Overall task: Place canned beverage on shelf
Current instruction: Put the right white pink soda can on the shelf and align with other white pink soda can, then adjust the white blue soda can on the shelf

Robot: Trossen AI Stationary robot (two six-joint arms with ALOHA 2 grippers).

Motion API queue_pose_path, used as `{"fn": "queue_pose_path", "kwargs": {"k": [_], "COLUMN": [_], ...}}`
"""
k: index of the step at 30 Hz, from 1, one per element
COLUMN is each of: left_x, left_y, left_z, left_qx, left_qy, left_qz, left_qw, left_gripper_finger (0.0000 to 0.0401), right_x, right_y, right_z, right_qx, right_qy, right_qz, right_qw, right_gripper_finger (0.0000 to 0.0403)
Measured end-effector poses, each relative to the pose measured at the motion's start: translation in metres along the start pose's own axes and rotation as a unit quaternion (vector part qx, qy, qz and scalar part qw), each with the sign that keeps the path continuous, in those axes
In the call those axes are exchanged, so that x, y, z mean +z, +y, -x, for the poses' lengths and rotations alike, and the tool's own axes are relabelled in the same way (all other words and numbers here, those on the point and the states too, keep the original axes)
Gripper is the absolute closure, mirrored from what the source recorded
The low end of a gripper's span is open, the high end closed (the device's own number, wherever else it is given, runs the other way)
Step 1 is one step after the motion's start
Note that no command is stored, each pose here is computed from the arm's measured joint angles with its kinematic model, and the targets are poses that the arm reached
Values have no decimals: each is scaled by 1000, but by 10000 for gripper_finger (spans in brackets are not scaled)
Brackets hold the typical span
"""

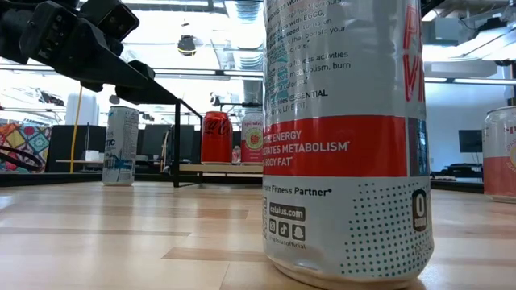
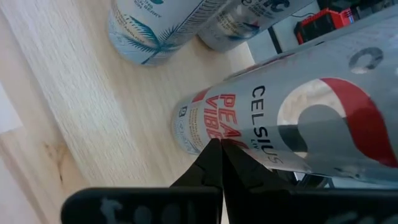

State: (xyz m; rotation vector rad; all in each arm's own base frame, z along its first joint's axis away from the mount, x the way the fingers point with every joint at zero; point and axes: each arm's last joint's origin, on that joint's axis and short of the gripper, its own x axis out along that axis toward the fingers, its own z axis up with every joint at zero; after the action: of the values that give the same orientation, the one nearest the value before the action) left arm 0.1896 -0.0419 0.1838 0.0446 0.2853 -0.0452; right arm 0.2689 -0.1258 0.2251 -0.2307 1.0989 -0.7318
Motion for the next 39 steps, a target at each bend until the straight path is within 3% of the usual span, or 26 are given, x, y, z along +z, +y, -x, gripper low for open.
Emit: {"fn": "queue_pose_path", "kwargs": {"k": [10, 21, 27, 39], "left_x": [0, -1, -1, -1], "left_y": [0, 0, 0, 0], "left_z": [0, 0, 0, 0], "left_qx": [0, 0, 0, -1], "left_qy": [3, 4, 4, 4], "left_qz": [-2, -8, -2, 0], "left_qw": [1000, 1000, 1000, 1000], "left_gripper_finger": [24, 24, 24, 24], "right_x": [0, 39, 47, 51], "right_y": [20, 44, 36, 29], "right_z": [14, 49, 42, 13], "right_qx": [35, 54, 68, 50], "right_qy": [8, -146, -177, -163], "right_qz": [32, 29, 1, -18], "right_qw": [999, 987, 982, 985], "right_gripper_finger": [382, 382, 382, 382]}}
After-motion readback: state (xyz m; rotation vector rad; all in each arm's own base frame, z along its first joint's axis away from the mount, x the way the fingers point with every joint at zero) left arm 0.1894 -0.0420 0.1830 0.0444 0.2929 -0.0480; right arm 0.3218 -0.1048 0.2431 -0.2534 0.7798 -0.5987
